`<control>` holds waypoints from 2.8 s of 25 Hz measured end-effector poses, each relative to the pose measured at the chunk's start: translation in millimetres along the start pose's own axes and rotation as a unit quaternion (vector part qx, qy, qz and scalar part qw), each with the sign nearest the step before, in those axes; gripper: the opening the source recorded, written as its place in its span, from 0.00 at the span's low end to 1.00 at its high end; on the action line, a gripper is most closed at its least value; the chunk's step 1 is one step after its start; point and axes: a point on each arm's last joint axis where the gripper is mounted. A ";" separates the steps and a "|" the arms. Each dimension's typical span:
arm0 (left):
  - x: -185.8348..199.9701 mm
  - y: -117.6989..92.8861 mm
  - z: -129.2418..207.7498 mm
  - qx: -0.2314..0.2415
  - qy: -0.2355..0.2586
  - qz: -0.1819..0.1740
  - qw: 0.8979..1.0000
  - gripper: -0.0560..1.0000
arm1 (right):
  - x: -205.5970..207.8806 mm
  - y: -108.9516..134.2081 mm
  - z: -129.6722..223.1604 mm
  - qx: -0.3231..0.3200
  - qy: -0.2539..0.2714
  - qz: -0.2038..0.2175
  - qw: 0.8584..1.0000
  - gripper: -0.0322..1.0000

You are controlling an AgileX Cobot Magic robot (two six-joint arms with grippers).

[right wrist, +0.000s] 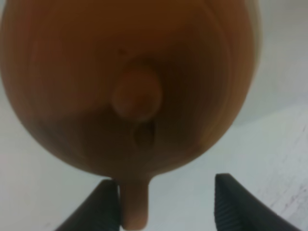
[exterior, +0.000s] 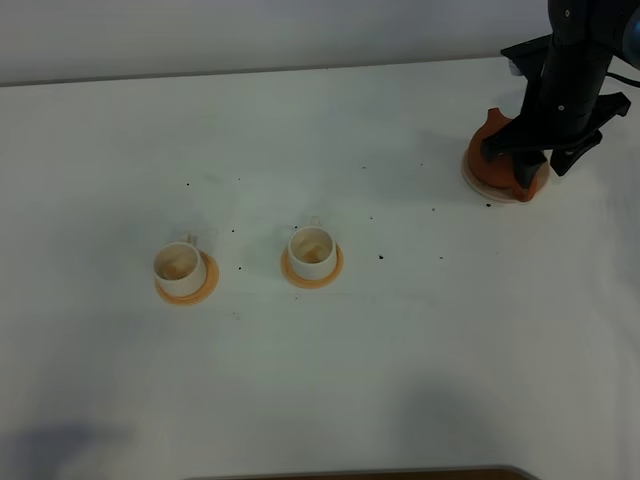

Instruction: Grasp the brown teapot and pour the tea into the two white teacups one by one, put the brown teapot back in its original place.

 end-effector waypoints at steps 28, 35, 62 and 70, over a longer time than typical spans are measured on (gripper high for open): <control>0.0 0.0 0.0 -0.001 0.000 0.000 1.000 0.40 | 0.0 -0.9 -0.7 0.023 -0.004 0.005 1.000 0.16; 0.0 0.0 0.0 -0.001 0.000 0.000 1.000 0.40 | 0.4 -0.7 0.2 0.026 0.000 0.004 1.000 0.16; 0.0 0.0 0.0 0.000 0.000 0.000 1.000 0.40 | 71.2 54.7 -0.2 0.101 -0.070 0.004 0.992 0.16; 0.0 0.0 0.0 0.000 0.000 0.000 1.000 0.40 | 94.4 131.2 22.4 0.193 -0.097 0.007 0.976 0.16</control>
Point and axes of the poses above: a point on each arm's last joint axis where the gripper is mounted, x pointing back along that axis away from the gripper, y along the wrist's bending axis when the last joint is at zero, z = x × y, and after that the axes turned 11 degrees about -x, right-handed
